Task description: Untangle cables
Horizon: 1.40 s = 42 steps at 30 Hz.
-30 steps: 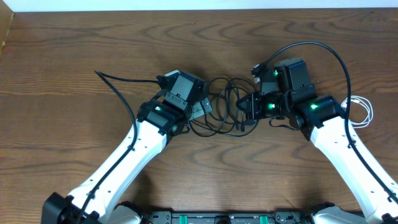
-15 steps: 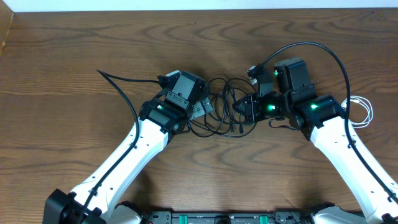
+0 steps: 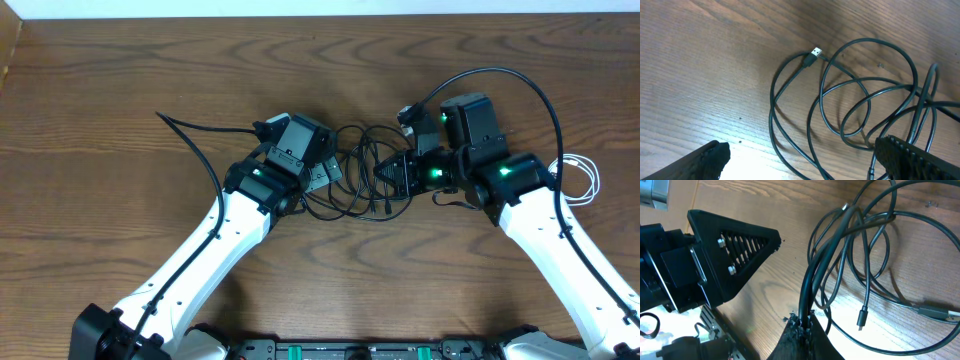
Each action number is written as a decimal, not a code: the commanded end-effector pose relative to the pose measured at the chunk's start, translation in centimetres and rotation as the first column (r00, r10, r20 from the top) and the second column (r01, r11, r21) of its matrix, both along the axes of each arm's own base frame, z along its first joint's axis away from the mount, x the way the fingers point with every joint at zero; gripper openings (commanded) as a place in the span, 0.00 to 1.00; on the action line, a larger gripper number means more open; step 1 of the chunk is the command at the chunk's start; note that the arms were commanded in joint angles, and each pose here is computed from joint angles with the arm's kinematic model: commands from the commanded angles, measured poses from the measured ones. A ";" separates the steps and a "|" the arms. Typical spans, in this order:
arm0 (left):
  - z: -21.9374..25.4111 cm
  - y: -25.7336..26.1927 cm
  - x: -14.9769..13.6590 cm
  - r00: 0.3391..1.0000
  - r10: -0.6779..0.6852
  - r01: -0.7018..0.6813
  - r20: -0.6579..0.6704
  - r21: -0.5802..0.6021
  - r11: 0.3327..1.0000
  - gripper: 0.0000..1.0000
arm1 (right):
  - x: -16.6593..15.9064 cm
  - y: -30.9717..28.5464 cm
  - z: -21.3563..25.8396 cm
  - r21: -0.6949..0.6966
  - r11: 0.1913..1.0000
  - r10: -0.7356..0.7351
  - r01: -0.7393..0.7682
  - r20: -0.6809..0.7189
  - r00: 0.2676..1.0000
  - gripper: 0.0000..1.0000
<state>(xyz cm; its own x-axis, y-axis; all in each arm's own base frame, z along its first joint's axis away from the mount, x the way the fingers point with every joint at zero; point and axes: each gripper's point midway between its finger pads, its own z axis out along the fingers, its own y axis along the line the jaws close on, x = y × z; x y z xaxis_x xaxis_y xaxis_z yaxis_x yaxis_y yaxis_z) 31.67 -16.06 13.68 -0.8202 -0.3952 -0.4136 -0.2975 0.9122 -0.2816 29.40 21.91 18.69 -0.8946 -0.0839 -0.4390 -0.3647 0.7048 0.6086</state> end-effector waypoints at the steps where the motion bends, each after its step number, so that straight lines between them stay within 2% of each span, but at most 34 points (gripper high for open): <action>1: 0.3 -1.0 -0.2 1.000 -0.015 0.014 -0.016 -0.052 0.999 0.99 | 0.0 0.0 0.5 0.018 1.000 0.015 -0.016 0.011 1.000 0.01; 7: 0.3 -1.3 -0.3 0.999 -0.049 0.048 -0.019 -0.054 0.997 0.99 | 0.0 0.4 0.8 0.040 0.999 0.030 -0.031 0.018 0.999 0.01; 12: 0.5 -1.5 0.1 0.998 -0.059 0.059 0.002 -0.055 0.997 0.99 | -0.2 1.6 2.4 0.117 0.987 0.099 -0.107 0.067 0.993 0.01; 16: 0.8 -2.9 0.5 0.985 -0.170 0.172 0.037 -0.059 0.983 0.99 | 0.0 1.7 2.6 0.123 0.986 0.101 -0.112 0.089 0.991 0.01; 21: 1.1 -5.5 0.3 0.926 -0.369 0.373 0.082 -0.050 0.926 0.99 | 0.0 1.7 2.7 0.123 0.986 0.102 -0.112 0.089 0.991 0.01; 27: -0.2 -5.8 0.4 0.928 -0.368 0.370 0.052 -0.049 0.928 0.99 | 0.0 1.7 2.7 0.111 0.984 0.123 -0.136 0.118 0.985 0.01; 33: -3.0 -7.1 -0.1 0.913 -0.406 0.402 -0.027 -0.103 0.910 0.98 | 0.1 1.6 2.7 0.109 0.985 0.123 -0.137 0.122 0.985 0.01; 35: -3.6 -7.5 0.1 0.910 -0.414 0.408 -0.031 -0.117 0.905 0.89 | 0.1 1.7 2.7 0.113 0.984 0.125 -0.139 0.121 0.985 0.01; 36: -3.8 -7.8 0.5 0.910 -0.414 0.409 -0.022 -0.118 0.905 0.72 | 0.0 1.8 2.8 0.120 0.982 0.129 -0.143 0.118 0.985 0.01; 38: -3.9 -8.2 1.2 0.914 -0.406 0.403 0.001 -0.126 0.907 0.53 | -0.2 1.9 2.9 0.131 0.980 0.137 -0.152 0.117 0.984 0.01; 42: -4.5 -7.5 3.1 0.964 -0.266 0.267 0.019 -0.113 0.957 0.46 | -0.1 1.8 2.9 0.131 0.980 0.135 -0.150 0.116 0.984 0.01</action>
<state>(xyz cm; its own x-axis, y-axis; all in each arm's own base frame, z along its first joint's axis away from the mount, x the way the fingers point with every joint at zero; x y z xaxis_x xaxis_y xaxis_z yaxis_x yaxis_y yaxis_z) 33.70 -24.19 9.50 -0.9175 -0.1154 -0.3806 0.0496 0.9163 -0.3975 29.32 23.55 20.96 -0.8399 -0.1297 -0.5270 -0.4950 0.5812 0.6459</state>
